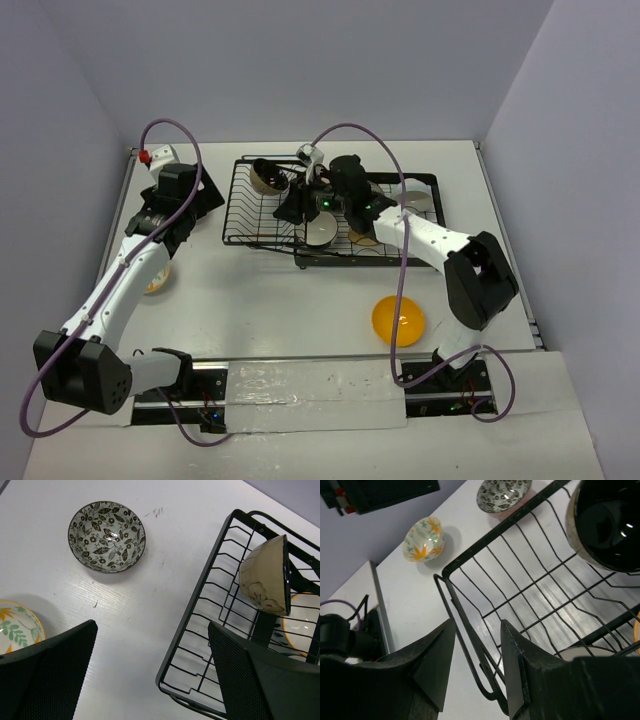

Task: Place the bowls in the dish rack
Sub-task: Place the bowl in the dish rack.

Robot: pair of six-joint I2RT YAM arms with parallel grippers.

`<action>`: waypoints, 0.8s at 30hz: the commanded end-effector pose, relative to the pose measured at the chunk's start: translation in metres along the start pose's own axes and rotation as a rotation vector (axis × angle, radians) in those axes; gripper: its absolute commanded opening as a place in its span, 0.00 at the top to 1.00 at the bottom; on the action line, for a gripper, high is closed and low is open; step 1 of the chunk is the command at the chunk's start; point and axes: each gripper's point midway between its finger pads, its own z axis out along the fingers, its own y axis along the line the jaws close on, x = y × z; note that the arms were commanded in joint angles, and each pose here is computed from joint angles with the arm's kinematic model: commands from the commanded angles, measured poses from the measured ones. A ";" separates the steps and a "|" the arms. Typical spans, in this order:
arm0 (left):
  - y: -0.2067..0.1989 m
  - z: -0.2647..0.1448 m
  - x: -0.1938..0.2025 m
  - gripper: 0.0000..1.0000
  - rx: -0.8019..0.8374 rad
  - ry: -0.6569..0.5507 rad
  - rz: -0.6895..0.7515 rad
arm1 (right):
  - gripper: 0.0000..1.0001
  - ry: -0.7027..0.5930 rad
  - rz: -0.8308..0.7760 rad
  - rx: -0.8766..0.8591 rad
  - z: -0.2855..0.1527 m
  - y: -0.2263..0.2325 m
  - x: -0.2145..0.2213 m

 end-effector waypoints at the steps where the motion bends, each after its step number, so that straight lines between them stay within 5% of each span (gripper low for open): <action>1: -0.006 -0.002 -0.010 0.02 0.021 -0.036 -0.008 | 0.51 -0.083 -0.042 0.066 -0.010 0.003 -0.039; 24: -0.015 0.011 0.008 0.03 0.046 0.039 0.011 | 0.54 -0.017 0.056 0.264 0.068 -0.112 -0.044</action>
